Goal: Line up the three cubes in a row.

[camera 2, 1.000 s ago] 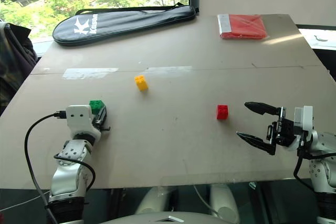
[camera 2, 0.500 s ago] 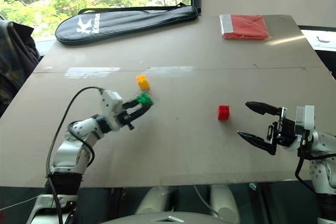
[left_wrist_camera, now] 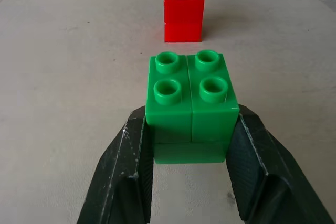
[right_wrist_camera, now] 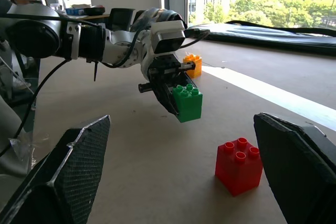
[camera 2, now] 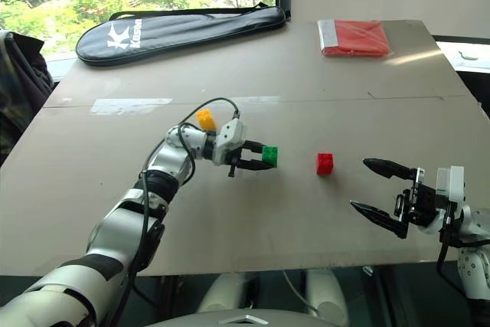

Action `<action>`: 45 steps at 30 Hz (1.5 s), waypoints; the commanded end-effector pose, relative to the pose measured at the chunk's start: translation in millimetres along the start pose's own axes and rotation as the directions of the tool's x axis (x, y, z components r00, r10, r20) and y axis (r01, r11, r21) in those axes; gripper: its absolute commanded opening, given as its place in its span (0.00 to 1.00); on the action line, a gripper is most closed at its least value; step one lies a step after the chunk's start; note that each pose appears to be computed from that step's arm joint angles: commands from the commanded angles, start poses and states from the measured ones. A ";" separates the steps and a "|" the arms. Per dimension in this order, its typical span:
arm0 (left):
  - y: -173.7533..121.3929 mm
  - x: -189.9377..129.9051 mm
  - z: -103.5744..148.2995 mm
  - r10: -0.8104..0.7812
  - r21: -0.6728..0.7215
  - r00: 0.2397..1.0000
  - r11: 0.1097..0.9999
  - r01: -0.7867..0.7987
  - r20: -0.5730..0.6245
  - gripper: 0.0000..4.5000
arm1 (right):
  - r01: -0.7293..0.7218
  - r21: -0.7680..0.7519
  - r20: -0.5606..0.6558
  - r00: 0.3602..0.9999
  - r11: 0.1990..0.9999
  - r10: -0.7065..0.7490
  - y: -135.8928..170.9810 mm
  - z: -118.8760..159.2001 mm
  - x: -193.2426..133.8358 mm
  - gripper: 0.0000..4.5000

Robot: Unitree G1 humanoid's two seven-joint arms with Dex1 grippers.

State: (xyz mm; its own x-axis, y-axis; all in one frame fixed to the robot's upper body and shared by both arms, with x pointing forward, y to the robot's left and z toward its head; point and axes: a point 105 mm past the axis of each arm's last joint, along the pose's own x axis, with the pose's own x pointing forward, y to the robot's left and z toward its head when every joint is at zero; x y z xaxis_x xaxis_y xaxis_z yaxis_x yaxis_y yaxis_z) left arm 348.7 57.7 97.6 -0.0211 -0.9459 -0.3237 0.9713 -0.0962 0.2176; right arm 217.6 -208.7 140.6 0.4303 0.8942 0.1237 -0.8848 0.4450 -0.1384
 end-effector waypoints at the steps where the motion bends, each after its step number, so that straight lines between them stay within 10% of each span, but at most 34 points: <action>1: 1.6 10.5 4.3 -0.030 0.053 0.999 0.998 0.031 -0.021 0.29 | 0.053 -0.049 0.000 0.999 0.997 -0.053 -1.3 7.3 -8.6 1.00; 24: 0.9 36.9 0.9 -0.023 -0.017 0.999 1.000 0.023 -0.023 0.29 | 0.107 -0.074 -0.066 0.992 0.992 -0.112 -11.0 -3.6 -13.7 1.00; 31: -0.5 36.6 -0.7 -0.026 -0.014 0.999 1.000 0.026 -0.034 0.99 | 0.103 -0.075 -0.072 0.992 0.992 -0.108 -9.7 -6.2 -13.2 1.00; 45: 11.8 24.9 9.9 0.052 0.056 0.999 0.997 -0.052 -0.001 0.99 | 0.086 -0.076 -0.073 0.993 0.993 -0.092 -8.7 -7.1 -10.0 1.00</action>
State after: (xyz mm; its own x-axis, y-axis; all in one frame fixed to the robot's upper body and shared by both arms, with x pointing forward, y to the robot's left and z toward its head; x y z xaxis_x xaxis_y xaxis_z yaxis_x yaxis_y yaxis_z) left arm 354.4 30.1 86.3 0.0183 -0.9325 -0.3608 0.9700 -0.0709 0.2326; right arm 222.4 -223.3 127.0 0.5384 0.8413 0.0489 -0.8254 0.5381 -0.1709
